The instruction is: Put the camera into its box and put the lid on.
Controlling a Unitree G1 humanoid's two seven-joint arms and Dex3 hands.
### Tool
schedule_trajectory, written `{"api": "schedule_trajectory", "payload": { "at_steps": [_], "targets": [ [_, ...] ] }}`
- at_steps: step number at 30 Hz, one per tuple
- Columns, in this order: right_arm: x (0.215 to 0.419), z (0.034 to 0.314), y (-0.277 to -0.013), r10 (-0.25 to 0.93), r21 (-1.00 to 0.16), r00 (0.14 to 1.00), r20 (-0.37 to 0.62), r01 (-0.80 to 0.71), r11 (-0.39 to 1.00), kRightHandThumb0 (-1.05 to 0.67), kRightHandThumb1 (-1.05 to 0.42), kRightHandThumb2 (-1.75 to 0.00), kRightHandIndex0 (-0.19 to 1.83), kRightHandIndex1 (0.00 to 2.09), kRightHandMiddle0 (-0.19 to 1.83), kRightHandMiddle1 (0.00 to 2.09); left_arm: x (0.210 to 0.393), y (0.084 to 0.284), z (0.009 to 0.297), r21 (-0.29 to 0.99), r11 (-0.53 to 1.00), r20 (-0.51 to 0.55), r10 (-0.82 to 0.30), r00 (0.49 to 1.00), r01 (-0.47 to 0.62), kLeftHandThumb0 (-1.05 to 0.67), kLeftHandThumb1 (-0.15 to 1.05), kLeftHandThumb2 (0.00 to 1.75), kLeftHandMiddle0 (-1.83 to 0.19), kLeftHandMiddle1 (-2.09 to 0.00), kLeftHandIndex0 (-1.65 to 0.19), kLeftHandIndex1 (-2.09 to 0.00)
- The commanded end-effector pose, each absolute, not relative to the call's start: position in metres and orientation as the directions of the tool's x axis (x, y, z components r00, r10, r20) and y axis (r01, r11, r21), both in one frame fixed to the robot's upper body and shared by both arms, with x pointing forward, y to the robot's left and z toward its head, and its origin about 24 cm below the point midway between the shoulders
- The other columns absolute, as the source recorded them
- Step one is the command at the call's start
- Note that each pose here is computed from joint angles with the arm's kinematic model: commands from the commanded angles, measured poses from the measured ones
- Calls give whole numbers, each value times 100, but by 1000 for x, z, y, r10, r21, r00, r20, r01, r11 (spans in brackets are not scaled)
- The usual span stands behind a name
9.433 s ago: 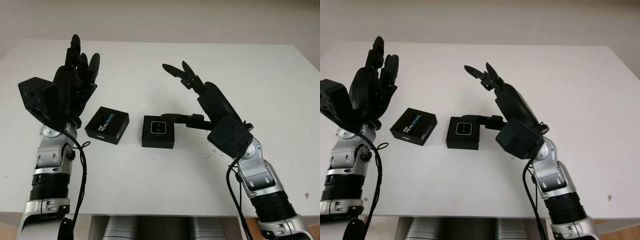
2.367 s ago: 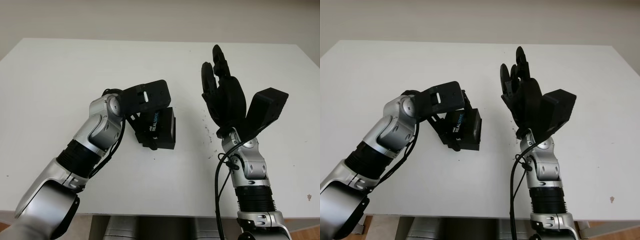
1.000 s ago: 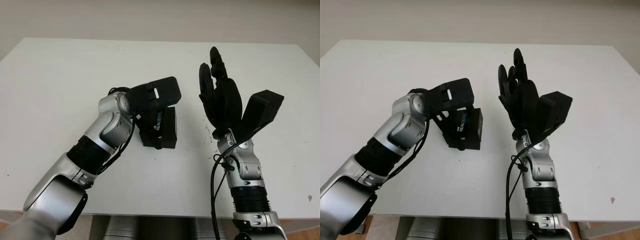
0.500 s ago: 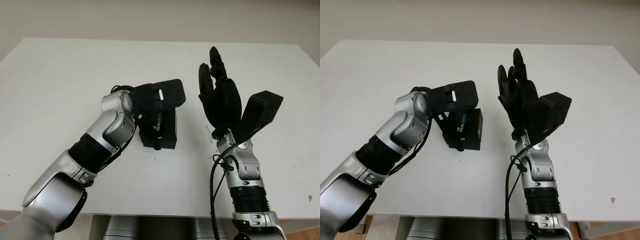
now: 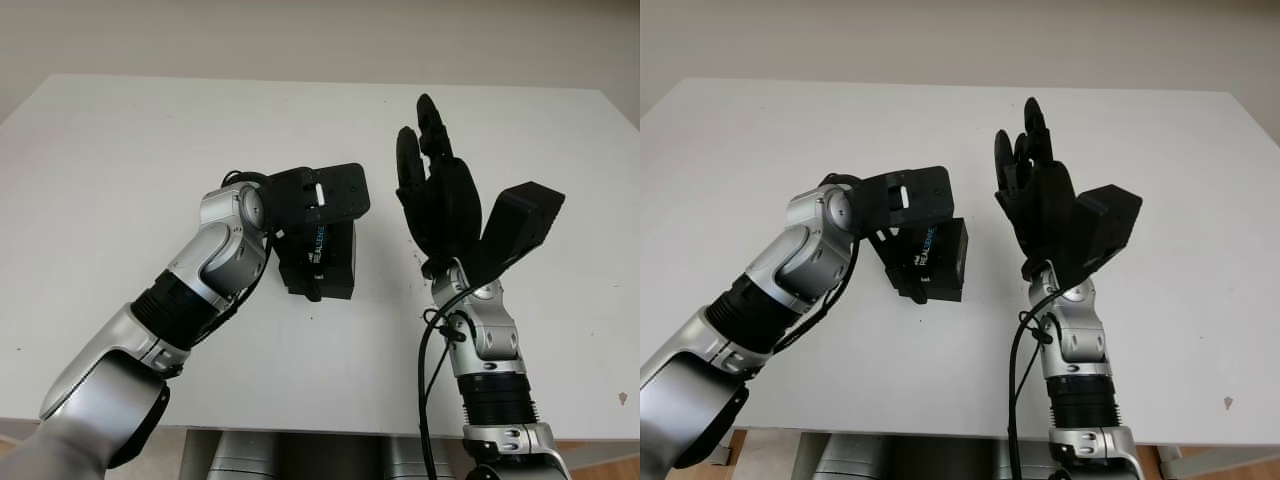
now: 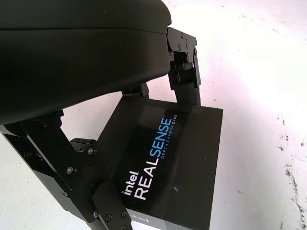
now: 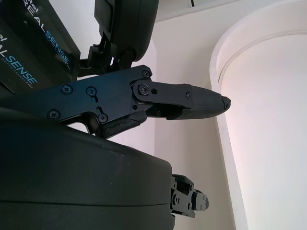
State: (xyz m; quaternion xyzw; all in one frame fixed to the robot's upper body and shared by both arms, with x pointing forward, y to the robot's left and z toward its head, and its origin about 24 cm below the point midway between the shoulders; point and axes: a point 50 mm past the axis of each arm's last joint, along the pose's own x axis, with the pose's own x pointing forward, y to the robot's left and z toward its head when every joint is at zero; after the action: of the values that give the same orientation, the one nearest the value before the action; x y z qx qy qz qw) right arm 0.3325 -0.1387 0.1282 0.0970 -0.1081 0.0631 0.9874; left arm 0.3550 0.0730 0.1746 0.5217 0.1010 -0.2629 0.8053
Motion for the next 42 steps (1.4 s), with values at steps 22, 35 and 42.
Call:
{"api": "schedule_trajectory", "payload": {
  "at_steps": [22,35,42],
  "targets": [
    [336,133,-136,107,172,966,237,-151,973,-64,-105,-45,-16,5,-14,23,338,40,175,681,211,-602,-382,701,701,-52,101,5,19,-49,19,-8],
    [336,136,-137,113,154,963,244,-154,976,-66,-105,-45,-16,6,-16,26,338,41,176,668,126,-656,-364,661,733,-53,99,5,19,0,19,0],
    [336,136,-139,120,149,962,243,-160,976,-64,-105,-46,-17,5,-17,26,339,47,174,703,58,-651,-349,674,708,-58,102,6,19,0,19,0]
  ]
}}
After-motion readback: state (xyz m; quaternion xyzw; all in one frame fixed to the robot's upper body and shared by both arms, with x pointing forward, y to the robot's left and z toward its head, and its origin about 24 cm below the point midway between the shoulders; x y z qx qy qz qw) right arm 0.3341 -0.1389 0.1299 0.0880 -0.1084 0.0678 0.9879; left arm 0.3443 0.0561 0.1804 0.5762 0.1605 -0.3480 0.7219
